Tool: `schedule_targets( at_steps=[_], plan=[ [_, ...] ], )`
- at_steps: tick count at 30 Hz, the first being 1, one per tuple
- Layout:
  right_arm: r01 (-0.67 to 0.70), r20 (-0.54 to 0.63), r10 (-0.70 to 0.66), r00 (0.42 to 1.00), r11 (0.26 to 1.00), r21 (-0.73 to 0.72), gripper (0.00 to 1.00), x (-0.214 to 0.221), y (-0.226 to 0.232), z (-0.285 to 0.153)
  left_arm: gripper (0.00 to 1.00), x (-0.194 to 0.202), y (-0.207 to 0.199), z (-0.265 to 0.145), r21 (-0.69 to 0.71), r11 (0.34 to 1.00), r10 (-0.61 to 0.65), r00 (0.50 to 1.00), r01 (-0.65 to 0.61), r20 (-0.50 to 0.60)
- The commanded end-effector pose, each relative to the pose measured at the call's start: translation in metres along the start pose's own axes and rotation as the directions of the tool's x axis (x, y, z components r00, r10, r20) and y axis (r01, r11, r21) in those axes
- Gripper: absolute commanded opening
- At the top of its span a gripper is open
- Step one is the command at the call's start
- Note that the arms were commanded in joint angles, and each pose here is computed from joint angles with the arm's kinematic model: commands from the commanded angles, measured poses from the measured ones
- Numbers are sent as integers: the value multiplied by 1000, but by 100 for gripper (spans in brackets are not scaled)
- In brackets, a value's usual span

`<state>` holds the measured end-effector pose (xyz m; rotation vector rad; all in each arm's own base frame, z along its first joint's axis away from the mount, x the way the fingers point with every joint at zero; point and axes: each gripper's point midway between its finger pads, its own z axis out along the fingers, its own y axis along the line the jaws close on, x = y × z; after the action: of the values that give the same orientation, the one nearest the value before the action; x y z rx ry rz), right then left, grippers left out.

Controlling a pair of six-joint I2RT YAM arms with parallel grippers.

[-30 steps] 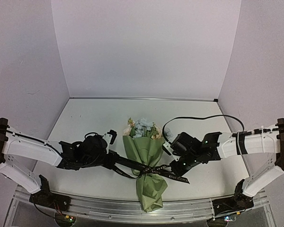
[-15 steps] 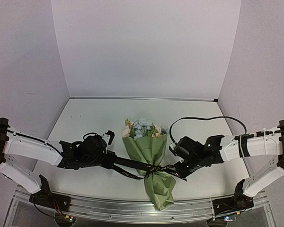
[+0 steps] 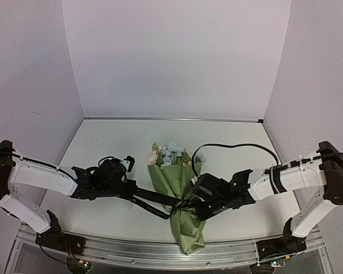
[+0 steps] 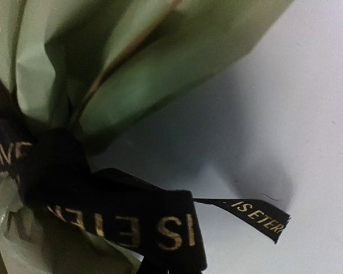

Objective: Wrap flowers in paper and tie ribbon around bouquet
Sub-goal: Cross the half-tied ribbon over the folded bouquet.

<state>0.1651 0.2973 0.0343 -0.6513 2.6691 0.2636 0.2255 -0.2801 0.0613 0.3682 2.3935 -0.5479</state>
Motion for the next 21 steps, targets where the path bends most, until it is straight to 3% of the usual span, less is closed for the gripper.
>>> schedule_targets(
  at_steps=[1, 5, 10, 21],
  plan=[
    [-107, 96, 119, 988, 986, -124, 0, -48, 46, -1, 0, -20, 2, 2, 28, 1000, -15, 1000, 14, 27],
    [-114, 124, 132, 983, 983, -144, 0, -68, 60, -3, 0, -31, 9, 2, 31, 999, -18, 999, 16, 38],
    [-80, 90, 93, 992, 988, -135, 0, -53, 53, -2, 0, -38, 4, 1, 63, 998, -1, 999, -1, 37],
    [237, 67, -230, 971, 963, -128, 53, -18, 27, -44, 0, -34, -2, -1, 104, 995, 5, 1000, -7, 21]
  ],
)
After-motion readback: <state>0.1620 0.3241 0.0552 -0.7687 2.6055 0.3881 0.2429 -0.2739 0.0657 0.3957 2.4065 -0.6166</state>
